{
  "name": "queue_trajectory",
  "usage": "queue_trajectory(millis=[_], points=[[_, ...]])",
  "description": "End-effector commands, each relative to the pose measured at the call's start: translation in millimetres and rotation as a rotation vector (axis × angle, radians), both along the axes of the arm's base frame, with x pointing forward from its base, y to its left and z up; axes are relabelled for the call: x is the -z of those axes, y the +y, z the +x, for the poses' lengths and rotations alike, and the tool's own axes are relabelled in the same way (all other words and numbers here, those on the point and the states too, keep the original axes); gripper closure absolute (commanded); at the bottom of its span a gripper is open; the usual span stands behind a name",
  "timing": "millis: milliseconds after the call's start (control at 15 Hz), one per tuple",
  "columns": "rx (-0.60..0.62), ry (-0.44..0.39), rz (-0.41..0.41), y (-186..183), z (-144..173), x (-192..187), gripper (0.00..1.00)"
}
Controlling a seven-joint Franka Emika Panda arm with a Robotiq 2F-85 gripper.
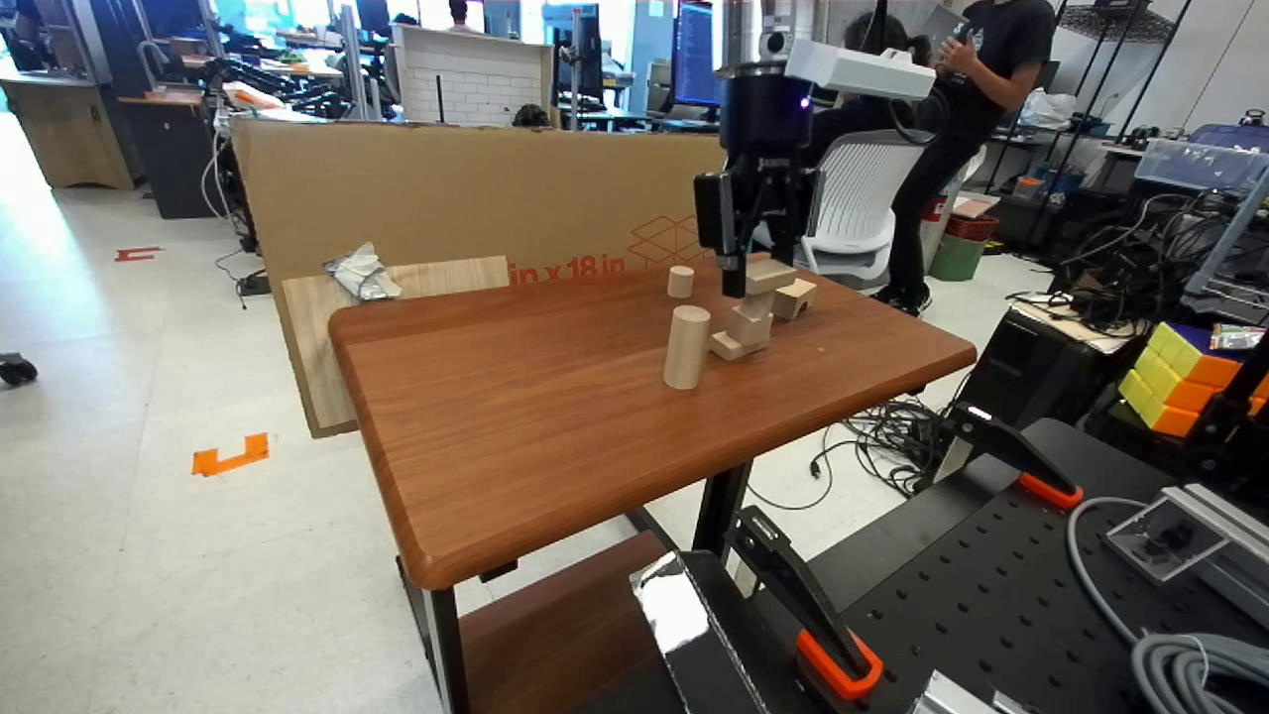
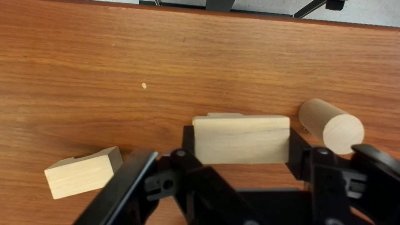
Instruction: Put the rectangular block on the table
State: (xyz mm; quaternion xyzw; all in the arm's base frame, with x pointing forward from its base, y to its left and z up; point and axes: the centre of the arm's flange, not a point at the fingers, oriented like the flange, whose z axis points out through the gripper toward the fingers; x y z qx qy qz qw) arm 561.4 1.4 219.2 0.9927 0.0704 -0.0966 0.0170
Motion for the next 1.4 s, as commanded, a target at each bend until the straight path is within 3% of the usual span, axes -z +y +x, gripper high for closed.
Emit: queue_trajectory(millis=[0, 400, 867, 1333], points=[[-0.011, -0.001, -0.019, 5, 4, -8, 0.58], [-0.020, -0.009, -0.035, 8, 16, -36, 0.58], [-0.055, 0.062, -0.055, 34, 92, -62, 0.58], [-0.110, 0.046, -0.038, 86, 152, -17, 0.58]])
